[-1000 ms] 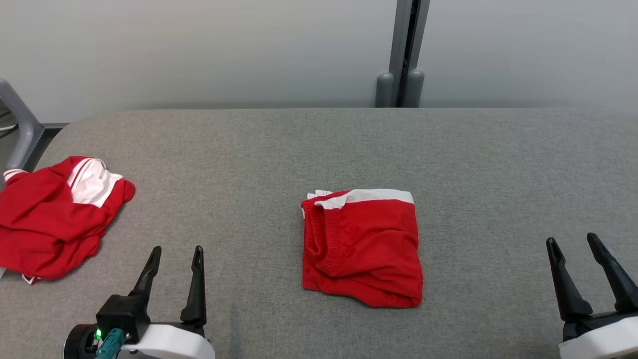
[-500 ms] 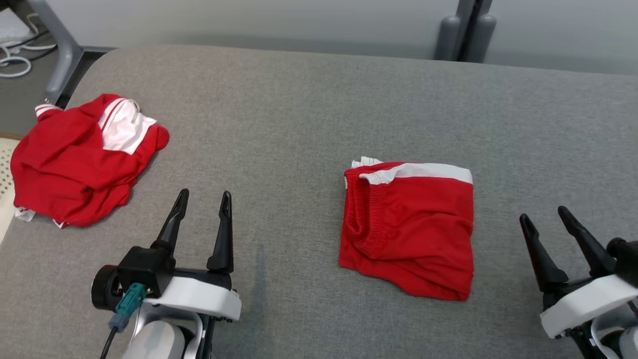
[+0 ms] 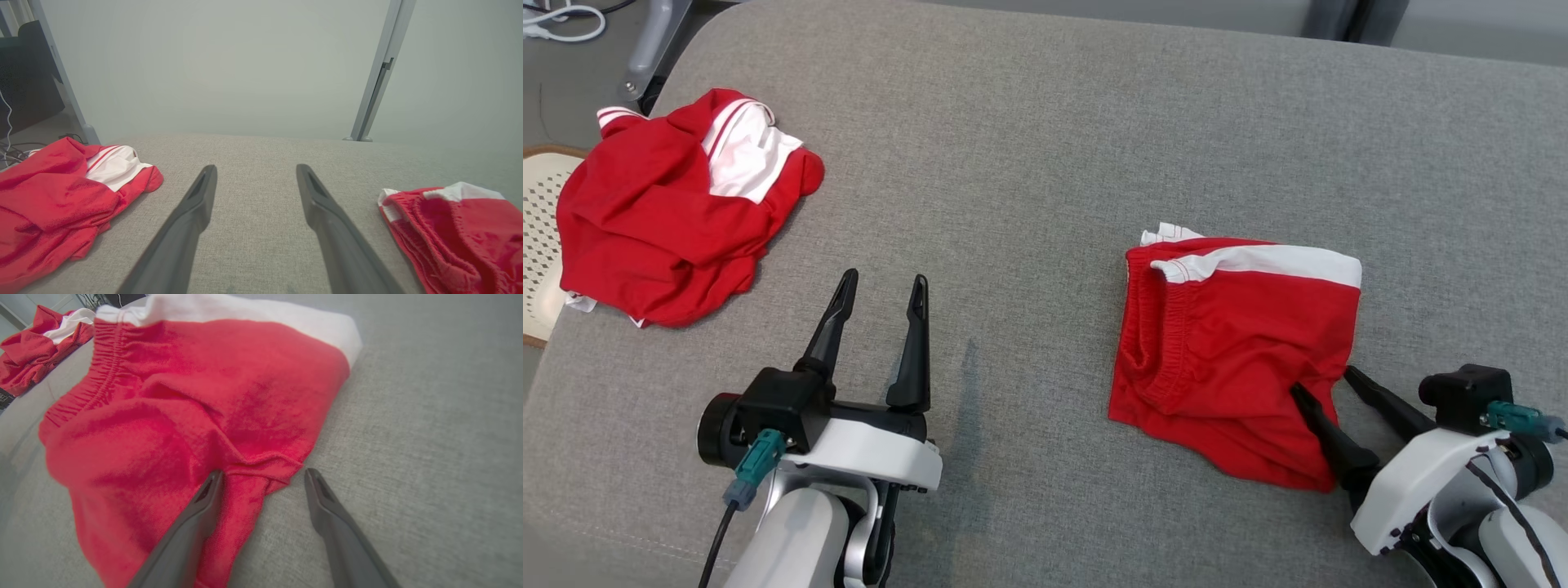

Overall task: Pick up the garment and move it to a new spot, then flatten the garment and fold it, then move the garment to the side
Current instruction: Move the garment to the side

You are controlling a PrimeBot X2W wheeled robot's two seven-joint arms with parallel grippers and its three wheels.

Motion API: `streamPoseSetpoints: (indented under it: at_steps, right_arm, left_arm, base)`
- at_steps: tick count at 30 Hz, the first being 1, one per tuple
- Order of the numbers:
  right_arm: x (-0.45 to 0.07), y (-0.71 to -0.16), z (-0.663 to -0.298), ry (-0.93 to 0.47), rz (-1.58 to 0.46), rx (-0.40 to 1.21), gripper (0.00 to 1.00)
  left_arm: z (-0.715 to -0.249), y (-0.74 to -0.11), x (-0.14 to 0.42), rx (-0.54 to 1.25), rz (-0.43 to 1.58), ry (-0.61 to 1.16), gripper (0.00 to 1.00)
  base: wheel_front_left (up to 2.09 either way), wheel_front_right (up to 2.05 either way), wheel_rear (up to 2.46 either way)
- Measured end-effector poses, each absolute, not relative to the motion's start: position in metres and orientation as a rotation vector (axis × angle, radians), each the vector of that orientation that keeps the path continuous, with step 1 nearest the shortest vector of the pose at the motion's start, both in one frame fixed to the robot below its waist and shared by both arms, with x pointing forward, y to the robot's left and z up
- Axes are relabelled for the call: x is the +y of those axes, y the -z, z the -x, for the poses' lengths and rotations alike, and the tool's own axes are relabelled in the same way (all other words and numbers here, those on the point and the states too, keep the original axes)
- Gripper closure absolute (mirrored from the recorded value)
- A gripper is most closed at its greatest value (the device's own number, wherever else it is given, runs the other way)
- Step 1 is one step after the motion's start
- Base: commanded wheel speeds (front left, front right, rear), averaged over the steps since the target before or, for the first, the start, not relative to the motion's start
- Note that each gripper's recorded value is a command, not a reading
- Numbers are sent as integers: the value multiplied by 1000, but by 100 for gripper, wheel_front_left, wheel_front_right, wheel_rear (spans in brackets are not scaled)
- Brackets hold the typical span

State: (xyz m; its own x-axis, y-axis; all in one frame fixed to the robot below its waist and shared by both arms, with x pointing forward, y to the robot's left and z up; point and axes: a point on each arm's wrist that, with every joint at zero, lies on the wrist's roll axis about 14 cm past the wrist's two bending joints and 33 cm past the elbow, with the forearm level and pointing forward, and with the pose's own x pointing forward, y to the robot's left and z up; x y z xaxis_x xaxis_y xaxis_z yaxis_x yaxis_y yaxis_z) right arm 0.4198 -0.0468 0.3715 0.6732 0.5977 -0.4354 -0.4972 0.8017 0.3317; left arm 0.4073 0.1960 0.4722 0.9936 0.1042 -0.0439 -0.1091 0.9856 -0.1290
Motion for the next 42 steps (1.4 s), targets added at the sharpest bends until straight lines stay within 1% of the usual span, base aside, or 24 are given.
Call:
streamPoseSetpoints:
  at_steps: [3, 4, 5, 6, 7, 11, 14, 21, 34, 37, 42]
  right_arm:
    - [-44, -367, -417, -643, -199, 612, 0]
    - [-42, -366, -417, -652, -194, 628, 21]
    - [-41, -366, -417, -659, -200, 636, 53]
    - [-41, -367, -417, -661, -207, 643, 70]
    - [-41, -366, -416, -662, -208, 648, 100]
    - [-39, -365, -414, -676, -211, 664, 100]
    - [-42, -368, -416, -674, -210, 647, 100]
    - [-65, -374, -425, -648, -152, 592, 100]
    - [-139, -372, -450, -513, -65, 530, 100]
    - [-167, -369, -458, -459, -33, 519, 100]
    - [-231, -366, -468, -328, 36, 521, 100]
  left_arm:
    - [-409, -471, 195, 38, 131, -102, 0]
    - [-410, -471, 194, 38, 130, -102, 0]
    - [-411, -470, 194, 38, 128, -97, 0]
    - [-411, -470, 193, 38, 130, -93, 0]
    - [-412, -470, 191, 38, 130, -90, 0]
    - [-415, -469, 189, 36, 124, -78, 0]
    - [-418, -469, 183, 34, 127, -60, 0]
    - [-430, -464, 167, 38, 127, -7, 0]
    - [-481, -450, 107, 30, 136, 181, 0]
    - [-492, -443, 92, 37, 132, 228, 0]
    - [-506, -433, 67, 46, 121, 309, 0]
  base:
    - [0, 0, 0]
    - [0, 0, 0]
    - [0, 0, 0]
    - [0, 0, 0]
    - [0, 0, 0]
    - [0, 0, 0]
    - [0, 0, 0]
    - [0, 0, 0]
    - [0, 0, 0]
    - [0, 0, 0]
    - [0, 0, 0]
